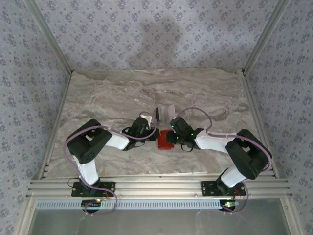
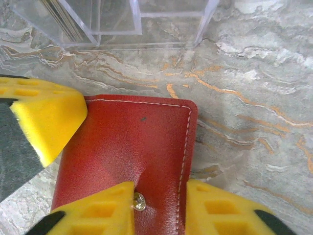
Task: Put the credit cards into the card holder
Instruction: Open the card holder at the bottom-center of the table.
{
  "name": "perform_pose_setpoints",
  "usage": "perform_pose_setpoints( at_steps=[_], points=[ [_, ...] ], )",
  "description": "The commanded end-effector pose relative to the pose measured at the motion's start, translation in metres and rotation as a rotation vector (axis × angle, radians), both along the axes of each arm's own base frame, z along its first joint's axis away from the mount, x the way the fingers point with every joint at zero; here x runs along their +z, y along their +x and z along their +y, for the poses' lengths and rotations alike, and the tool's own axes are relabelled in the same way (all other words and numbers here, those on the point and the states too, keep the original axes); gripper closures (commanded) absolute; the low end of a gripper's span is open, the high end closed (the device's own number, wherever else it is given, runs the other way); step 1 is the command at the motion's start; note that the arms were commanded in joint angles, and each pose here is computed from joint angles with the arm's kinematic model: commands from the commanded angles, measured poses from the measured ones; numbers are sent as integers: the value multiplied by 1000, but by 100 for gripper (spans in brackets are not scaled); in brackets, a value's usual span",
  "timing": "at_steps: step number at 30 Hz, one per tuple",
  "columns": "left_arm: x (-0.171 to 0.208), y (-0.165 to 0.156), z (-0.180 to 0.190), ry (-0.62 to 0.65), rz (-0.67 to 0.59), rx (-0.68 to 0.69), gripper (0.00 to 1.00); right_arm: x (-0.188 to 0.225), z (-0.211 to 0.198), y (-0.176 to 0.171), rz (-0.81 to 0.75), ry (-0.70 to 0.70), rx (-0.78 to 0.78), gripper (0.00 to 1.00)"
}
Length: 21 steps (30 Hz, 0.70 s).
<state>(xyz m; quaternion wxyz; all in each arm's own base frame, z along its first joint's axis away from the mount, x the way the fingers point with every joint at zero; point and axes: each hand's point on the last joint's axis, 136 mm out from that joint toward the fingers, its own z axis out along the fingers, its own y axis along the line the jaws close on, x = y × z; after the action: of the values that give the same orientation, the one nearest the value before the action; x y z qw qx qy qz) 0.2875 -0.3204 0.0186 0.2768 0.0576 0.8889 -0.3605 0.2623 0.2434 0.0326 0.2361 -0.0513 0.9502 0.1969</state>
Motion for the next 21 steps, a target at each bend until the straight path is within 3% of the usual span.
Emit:
perform_pose_setpoints(
  at_steps=[1,7,11,18,21],
  points=[
    [-93,-50,48,266,241,28,100,19,15,-1,-30,51,37,78],
    [-93,-51,44,258,230,38,100,27,13,1,-80,-34,44,100],
    [-77,-52,38,223,212,16,95,32,-2,5,-109,-109,-18,100],
    [-48,-57,31,156,192,-28,68,43,-20,4,-145,-196,-52,100],
    [-44,-59,33,153,190,-31,67,47,-23,3,-157,-222,-51,100]
  ],
)
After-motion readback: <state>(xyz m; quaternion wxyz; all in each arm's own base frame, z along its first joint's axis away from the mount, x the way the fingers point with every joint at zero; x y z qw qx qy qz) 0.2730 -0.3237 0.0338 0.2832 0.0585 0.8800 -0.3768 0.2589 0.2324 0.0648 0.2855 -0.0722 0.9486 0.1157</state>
